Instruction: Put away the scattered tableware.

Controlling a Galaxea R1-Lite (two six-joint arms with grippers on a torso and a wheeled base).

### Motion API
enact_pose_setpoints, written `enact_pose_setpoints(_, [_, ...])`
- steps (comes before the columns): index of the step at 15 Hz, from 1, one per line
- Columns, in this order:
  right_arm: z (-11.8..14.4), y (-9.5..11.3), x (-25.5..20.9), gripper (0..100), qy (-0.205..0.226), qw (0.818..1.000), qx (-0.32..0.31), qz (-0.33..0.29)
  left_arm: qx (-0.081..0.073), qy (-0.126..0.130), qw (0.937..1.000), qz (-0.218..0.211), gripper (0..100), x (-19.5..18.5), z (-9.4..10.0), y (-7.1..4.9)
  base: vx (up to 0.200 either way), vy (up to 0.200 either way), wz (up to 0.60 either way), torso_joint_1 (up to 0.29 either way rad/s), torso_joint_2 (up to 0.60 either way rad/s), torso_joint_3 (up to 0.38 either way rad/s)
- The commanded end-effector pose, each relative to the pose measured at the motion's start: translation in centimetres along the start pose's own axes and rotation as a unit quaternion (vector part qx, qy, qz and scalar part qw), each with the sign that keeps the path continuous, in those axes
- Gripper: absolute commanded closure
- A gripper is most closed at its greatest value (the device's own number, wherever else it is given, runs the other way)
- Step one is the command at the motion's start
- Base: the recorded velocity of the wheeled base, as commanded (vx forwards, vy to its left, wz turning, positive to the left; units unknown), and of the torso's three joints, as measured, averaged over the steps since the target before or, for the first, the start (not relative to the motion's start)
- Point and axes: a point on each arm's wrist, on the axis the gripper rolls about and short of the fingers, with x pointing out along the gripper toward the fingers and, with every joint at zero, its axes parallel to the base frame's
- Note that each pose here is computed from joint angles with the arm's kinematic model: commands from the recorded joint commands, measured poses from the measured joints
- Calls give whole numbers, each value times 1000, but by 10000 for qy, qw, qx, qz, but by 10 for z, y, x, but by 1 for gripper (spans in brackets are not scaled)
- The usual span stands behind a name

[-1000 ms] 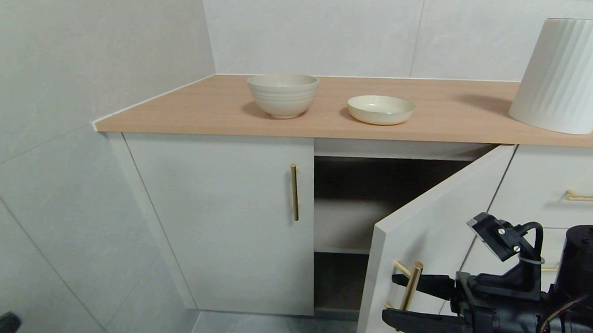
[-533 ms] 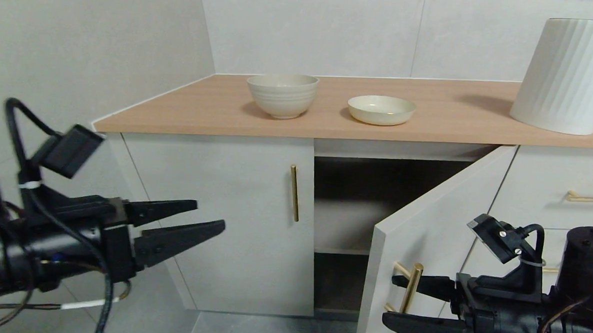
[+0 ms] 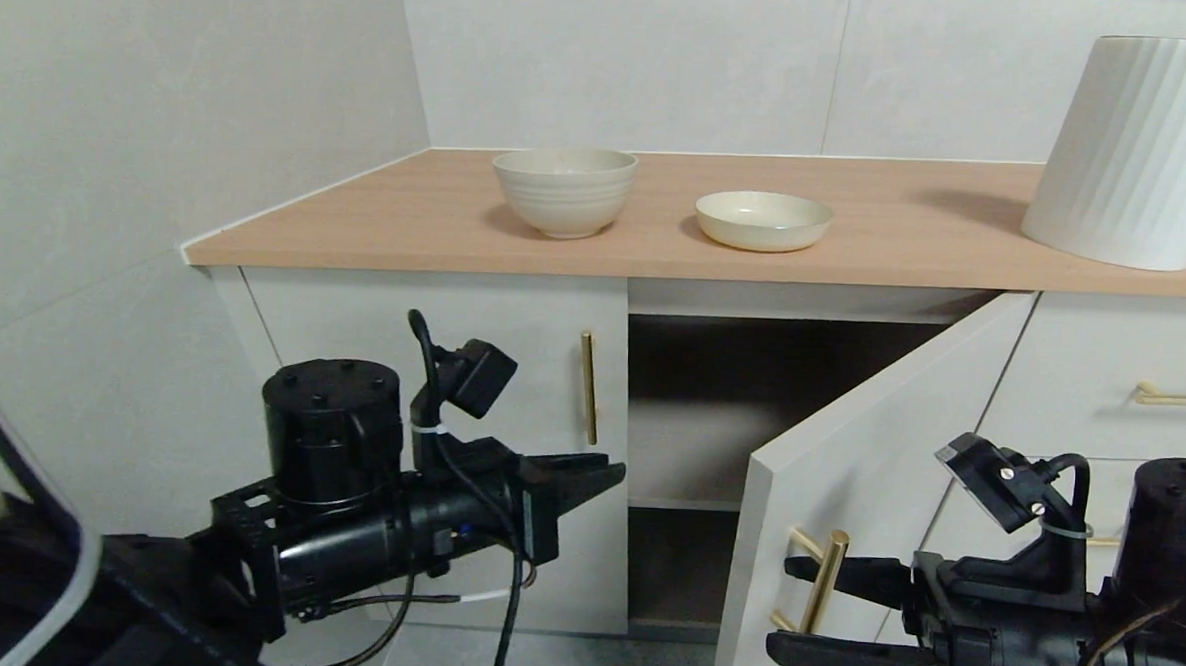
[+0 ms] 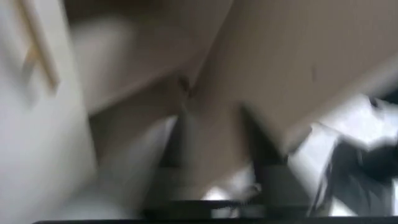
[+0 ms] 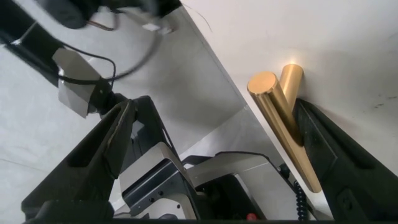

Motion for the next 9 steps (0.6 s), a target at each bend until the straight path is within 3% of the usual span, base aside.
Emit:
enact_pose_setpoints(1, [0, 0, 0, 0, 1, 10000, -1, -17, -368, 22, 9993, -34, 100, 34, -20, 11, 0, 0, 0, 0, 0, 0])
enact_pose_setpoints(2, [0, -1, 0, 0, 7, 10000, -12, -19, -547, -170, 9979, -291, 100, 42, -23, 7, 0, 0, 0, 0, 0, 0])
enact_pose_setpoints(4, [-2, -1, 0, 0, 30, 10000, -32, -29, -423, -481, 9961, -615, 100, 55, -31, 1, 0, 0, 0, 0, 0, 0])
enact_pose_setpoints(5, [-1, -1, 0, 0, 13, 10000, -46, -22, -262, -628, 9944, -808, 100, 62, -39, -3, 0, 0, 0, 0, 0, 0])
enact_pose_setpoints(9, [-1, 0, 0, 0, -2, 10000, -55, -24, -142, -425, 9930, -1095, 100, 79, -54, -15, 0, 0, 0, 0, 0, 0])
